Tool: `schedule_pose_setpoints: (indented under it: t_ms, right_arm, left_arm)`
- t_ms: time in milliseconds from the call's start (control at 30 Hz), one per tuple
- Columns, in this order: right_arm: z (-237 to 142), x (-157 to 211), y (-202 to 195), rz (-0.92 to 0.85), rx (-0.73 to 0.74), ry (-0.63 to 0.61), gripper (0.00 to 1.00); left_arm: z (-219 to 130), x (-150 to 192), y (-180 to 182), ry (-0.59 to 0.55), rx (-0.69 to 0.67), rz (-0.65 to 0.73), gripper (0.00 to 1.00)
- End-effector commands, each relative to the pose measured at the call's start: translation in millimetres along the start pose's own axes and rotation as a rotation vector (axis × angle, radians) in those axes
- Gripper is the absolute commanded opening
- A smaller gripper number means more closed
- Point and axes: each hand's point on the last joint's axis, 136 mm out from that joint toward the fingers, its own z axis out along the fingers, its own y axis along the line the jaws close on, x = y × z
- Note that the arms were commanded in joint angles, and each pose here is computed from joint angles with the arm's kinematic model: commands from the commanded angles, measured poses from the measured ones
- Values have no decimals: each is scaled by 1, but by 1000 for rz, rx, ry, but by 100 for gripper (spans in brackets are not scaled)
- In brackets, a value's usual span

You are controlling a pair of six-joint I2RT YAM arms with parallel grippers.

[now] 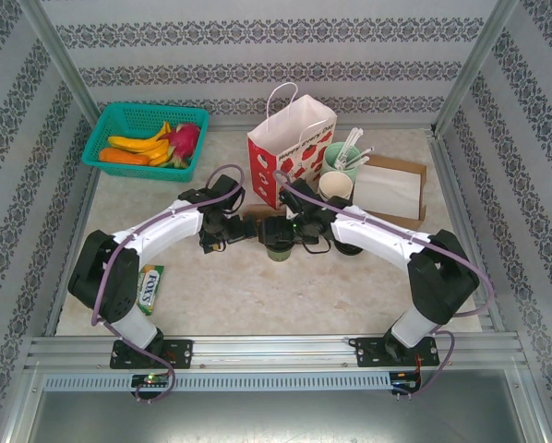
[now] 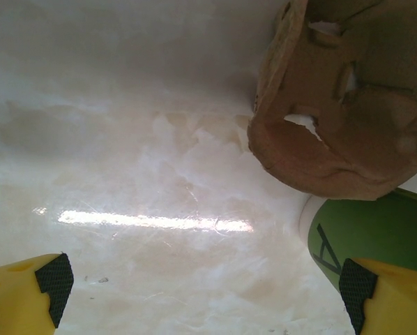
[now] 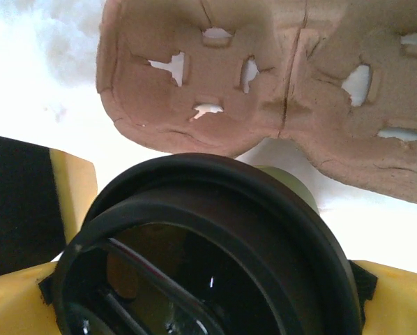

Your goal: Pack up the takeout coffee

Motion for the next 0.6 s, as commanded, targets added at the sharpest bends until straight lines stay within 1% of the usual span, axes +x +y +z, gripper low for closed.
schedule_pose_setpoints:
  t_ms: [0,67,133,300,367,467,567]
  right_arm:
    - [5,9,-14,-29,98,33,88]
    - [10,16,-20,-26,111,51,84]
    - [16,24,-25,-24,113,73,83]
    - [29,45,-37,-20,118,150,76]
    - [22,45,-34,-18,104,139,73]
    - [0,44,-33,-10,84,113,70]
    - [-20,56,-42,28,84,121,68]
  left_arm:
    - [3,2,-10,15,20,37,100]
    - [3,2,-10,19,19,38,99]
    - [3,2,-11,21,21,41,100]
    - [3,1,-17,16,37,56,99]
    - [-1,-2,-17,-7,37,57,99]
    - [-10,-12,-16,-71,34,44,99]
    - [-18,-22,-22,-125,55,39,99]
